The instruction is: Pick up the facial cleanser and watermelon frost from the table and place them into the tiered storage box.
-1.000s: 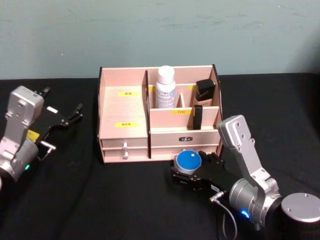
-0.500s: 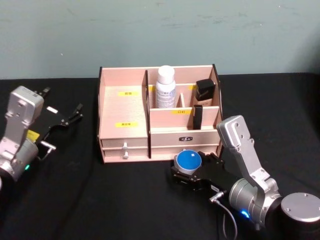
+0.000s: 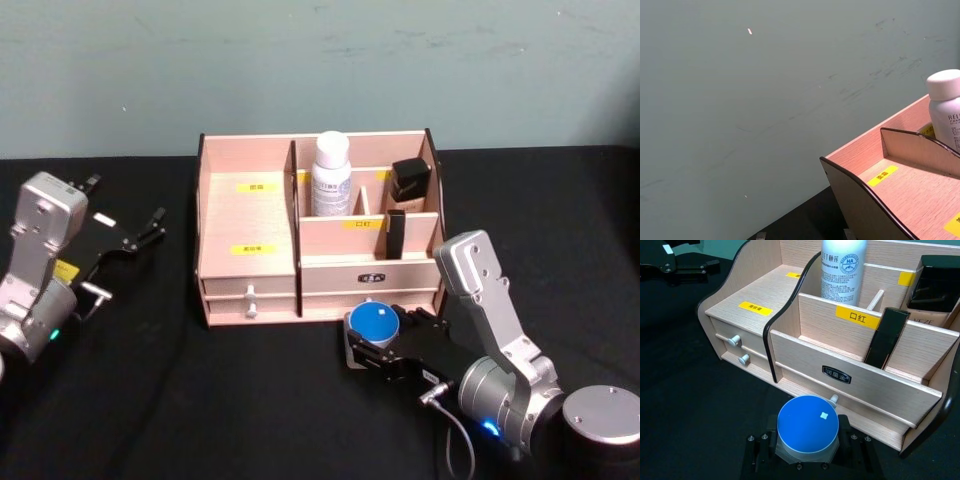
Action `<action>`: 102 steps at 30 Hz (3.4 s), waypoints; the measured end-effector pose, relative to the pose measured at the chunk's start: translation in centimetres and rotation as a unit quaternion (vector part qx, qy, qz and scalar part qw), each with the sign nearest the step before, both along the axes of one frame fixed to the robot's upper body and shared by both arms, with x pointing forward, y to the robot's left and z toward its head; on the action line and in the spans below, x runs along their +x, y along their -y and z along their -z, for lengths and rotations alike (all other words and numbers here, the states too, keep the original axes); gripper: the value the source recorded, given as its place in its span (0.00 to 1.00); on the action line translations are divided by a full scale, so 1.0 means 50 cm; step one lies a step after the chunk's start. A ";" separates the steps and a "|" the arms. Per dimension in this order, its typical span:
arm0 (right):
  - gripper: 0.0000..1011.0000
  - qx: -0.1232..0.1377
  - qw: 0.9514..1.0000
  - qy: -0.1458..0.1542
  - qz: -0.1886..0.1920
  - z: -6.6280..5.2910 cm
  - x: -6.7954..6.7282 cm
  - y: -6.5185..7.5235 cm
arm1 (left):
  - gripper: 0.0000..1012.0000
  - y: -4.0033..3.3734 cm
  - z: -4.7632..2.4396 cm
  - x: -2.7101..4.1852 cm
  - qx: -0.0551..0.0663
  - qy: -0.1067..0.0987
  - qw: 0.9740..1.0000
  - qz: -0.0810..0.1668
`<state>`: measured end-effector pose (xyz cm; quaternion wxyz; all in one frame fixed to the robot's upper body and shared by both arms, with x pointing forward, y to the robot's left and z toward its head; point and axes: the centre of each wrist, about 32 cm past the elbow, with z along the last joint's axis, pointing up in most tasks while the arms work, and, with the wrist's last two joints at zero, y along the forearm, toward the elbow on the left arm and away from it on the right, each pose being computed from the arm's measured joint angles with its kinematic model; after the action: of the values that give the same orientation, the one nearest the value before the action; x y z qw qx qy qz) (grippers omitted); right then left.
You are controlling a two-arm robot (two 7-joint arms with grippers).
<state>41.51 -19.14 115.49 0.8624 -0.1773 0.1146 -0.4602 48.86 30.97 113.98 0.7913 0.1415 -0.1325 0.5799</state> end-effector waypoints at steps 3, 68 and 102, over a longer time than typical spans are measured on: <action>0.72 0.000 1.000 0.000 0.000 0.000 0.000 0.000 | 0.99 0.000 0.000 0.000 0.000 0.000 1.000 0.000; 0.72 0.047 0.993 0.084 -0.072 -0.094 0.137 -0.151 | 0.99 0.000 0.000 0.000 0.000 0.000 1.000 0.000; 0.72 0.040 0.993 0.087 -0.062 -0.082 0.183 -0.170 | 0.99 0.000 0.000 0.000 0.000 0.000 1.000 0.000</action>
<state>50.68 -10.64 119.57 0.9025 -0.1085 0.0461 -0.4143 48.86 30.97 113.98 0.7913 0.1415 -0.1325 0.5799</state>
